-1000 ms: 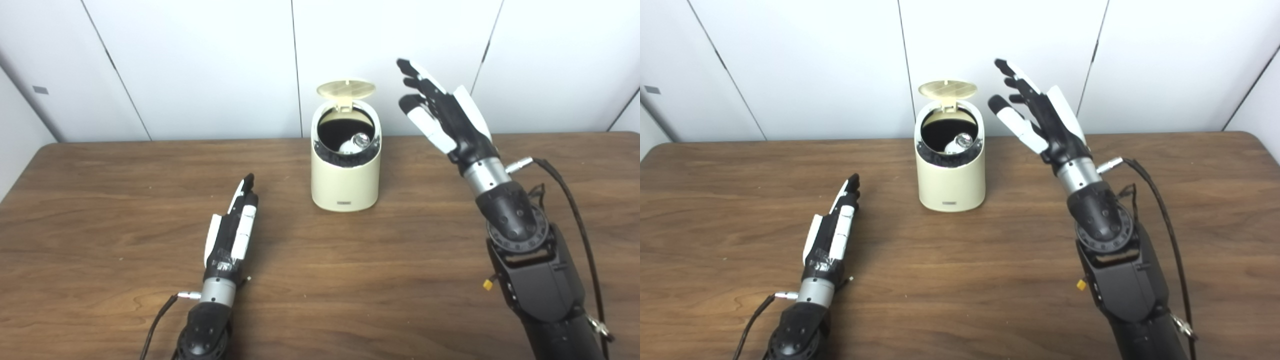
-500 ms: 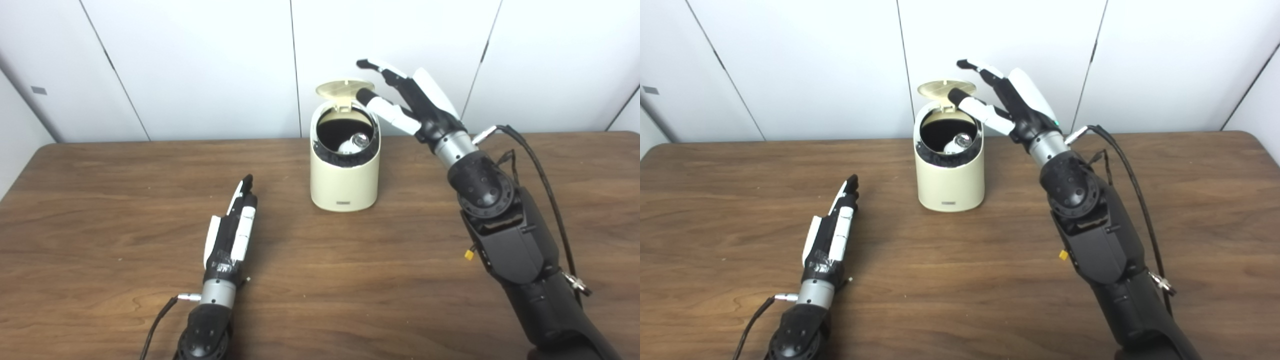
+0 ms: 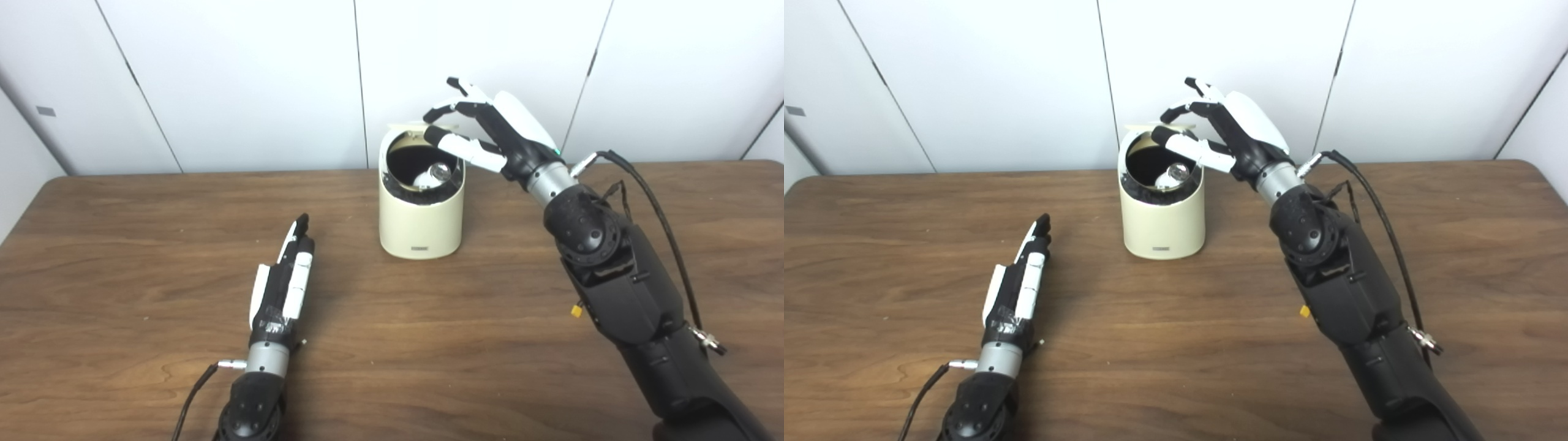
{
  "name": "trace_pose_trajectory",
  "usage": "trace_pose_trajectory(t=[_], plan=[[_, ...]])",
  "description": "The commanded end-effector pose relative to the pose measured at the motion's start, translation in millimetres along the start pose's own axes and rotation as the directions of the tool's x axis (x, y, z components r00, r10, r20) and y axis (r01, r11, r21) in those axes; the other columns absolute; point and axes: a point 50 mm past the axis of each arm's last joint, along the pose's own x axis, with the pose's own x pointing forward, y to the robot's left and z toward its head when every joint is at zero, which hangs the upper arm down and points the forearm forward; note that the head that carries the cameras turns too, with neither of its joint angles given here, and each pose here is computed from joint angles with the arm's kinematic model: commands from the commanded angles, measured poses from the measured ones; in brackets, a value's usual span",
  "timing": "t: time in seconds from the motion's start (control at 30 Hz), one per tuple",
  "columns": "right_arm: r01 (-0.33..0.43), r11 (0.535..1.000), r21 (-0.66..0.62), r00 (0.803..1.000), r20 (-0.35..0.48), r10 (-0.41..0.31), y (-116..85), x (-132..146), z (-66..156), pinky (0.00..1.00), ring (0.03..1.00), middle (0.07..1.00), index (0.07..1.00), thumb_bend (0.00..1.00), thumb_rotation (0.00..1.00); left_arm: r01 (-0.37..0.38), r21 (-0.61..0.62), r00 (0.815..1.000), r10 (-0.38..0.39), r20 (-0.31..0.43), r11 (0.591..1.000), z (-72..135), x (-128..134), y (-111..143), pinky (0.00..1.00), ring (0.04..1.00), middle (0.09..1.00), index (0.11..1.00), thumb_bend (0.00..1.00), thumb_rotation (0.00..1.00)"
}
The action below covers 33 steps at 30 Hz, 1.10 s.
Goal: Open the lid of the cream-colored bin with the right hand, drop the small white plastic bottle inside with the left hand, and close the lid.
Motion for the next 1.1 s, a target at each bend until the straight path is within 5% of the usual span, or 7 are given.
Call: trace_pose_trajectory(t=[0.0, 1.07], plan=[[0.053, 0.998, -0.036, 0.995, 0.085, -0.050, -21, 7, 19, 1.00, 1.000, 0.980, 0.604, 0.65, 1.00, -0.002, -0.006, 1.000, 0.002, 0.004, 1.000, 2, 3, -3, 1.00, 1.000, 1.000, 1.000, 0.66, 1.00], [-0.079, 0.986, -0.149, 0.995, 0.056, 0.089, 7, -30, 4, 1.00, 1.000, 0.981, 0.637, 0.59, 1.00, 0.013, -0.009, 1.000, -0.013, 0.008, 1.000, 10, 4, -8, 1.00, 1.000, 1.000, 1.000, 0.67, 1.00]])
